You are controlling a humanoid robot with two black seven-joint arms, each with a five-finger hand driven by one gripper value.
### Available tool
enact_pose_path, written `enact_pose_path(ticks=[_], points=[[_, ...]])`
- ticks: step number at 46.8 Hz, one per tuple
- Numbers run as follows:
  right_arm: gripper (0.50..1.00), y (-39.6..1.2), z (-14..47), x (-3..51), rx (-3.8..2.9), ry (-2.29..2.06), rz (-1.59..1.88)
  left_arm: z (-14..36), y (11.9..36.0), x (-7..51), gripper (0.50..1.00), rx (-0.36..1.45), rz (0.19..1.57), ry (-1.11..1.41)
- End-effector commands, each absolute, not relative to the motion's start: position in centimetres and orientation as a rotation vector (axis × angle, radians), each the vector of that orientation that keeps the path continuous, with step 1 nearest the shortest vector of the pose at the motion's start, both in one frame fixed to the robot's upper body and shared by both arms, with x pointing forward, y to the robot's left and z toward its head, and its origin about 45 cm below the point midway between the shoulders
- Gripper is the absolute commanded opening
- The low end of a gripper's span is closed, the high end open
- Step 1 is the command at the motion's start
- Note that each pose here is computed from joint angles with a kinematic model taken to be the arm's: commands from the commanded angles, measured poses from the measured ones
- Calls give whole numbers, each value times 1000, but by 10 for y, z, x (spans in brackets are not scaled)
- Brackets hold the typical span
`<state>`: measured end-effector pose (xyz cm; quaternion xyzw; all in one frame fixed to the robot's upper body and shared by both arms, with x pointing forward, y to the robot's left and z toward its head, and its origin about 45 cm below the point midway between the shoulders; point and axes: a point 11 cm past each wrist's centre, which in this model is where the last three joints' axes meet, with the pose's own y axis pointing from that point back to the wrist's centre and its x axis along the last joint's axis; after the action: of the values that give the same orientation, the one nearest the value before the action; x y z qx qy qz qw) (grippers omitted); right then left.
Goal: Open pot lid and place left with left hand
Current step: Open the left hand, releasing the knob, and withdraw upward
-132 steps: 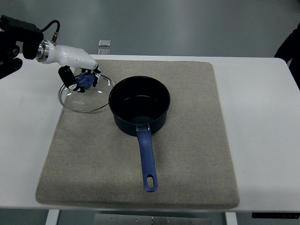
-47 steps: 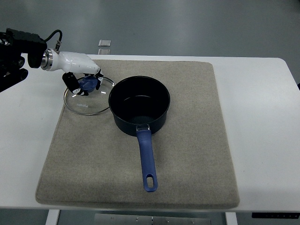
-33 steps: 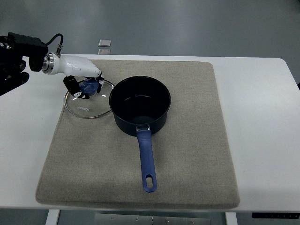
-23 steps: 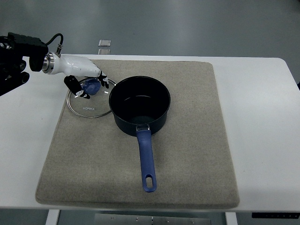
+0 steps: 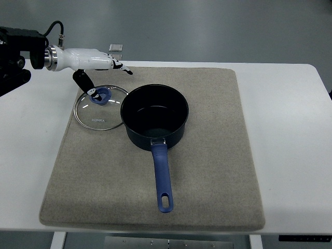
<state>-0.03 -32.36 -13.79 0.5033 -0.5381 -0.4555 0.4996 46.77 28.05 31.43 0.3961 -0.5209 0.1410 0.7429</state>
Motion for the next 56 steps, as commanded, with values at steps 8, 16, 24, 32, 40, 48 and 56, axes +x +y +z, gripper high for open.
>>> enact_pose_path(ticks=[8, 16, 24, 32, 40, 48, 56], points=[[917, -323, -138, 0, 1218, -1302, -1103, 385, 278, 488, 988, 624, 612, -1144], [917, -323, -138, 0, 1218, -1300, -1102, 402, 287, 501, 981, 456, 817, -1012], [917, -323, -138, 0, 1218, -1302, -1103, 407, 301, 519, 981, 330, 1017, -877], [917, -324, -138, 0, 1216, -1302, -1102, 402, 319, 531, 979, 205, 1199, -733], [917, -323, -138, 0, 1218, -1302, -1103, 409, 338, 534, 977, 63, 1351, -633], [917, -323, -138, 0, 1218, -1302, -1103, 403, 345, 534, 969, -31, 1419, -540], [917, -324, -138, 0, 1217, -1301, -1101, 379, 346, 534, 956, -122, 1497, -411]])
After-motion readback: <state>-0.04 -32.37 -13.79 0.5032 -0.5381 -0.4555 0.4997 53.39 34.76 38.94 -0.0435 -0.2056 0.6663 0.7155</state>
